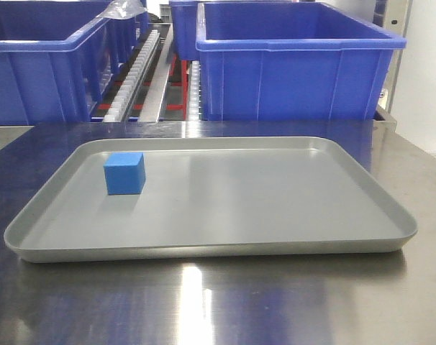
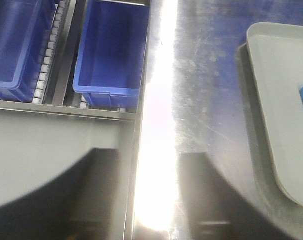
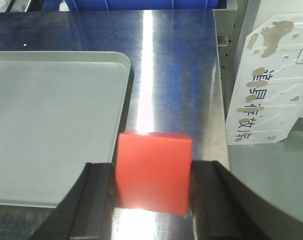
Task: Sort and place red and blue blocks on shelf
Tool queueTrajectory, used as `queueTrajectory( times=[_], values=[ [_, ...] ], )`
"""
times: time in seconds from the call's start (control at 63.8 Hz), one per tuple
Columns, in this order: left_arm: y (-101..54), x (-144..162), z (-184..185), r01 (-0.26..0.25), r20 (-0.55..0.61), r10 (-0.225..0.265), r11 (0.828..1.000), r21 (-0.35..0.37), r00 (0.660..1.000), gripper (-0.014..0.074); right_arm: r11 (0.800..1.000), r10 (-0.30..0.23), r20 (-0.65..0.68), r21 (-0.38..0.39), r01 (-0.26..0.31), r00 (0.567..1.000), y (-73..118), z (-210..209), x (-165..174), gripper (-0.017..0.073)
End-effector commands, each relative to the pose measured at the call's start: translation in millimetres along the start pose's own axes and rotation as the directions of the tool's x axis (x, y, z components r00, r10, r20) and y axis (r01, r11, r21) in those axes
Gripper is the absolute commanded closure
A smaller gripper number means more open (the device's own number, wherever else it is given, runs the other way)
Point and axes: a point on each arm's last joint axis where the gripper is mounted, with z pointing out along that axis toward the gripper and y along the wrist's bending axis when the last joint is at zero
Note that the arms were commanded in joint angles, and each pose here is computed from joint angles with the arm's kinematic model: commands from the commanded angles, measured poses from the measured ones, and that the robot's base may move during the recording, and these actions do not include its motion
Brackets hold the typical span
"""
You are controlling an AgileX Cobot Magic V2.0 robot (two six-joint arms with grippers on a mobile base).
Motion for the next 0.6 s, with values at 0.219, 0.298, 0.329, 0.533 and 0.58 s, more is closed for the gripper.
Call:
queueTrajectory(
  times=[0.219,0.298,0.329,0.533,0.58],
  values=[
    [-10.0,-15,12,0.080,-0.056,-0.078,0.996,0.045,0.995,0.0135,1.000,-0.005,0.099,-0.014,0.007,0.995,2.1,-5,-15,0.0509],
    [-11.9,-19,16,0.093,-0.091,-0.088,0.995,0.042,0.992,0.0135,1.000,-0.005,0.099,-0.014,0.007,0.995,2.1,-5,-15,0.0509],
    [-12.8,-21,19,0.096,-0.109,-0.091,0.995,0.038,0.990,0.0135,1.000,-0.005,0.099,-0.014,0.007,0.995,2.1,-5,-15,0.0509],
    [-21.0,-47,32,0.113,-0.181,-0.106,0.993,0.031,0.978,0.0135,1.000,-0.005,0.098,-0.014,0.007,0.995,2.1,-5,-15,0.0509],
    [-23.5,-54,36,0.111,-0.191,-0.102,0.993,0.037,0.976,0.0135,1.000,-0.005,0.098,-0.014,0.007,0.995,2.1,-5,-15,0.0509]
  ],
)
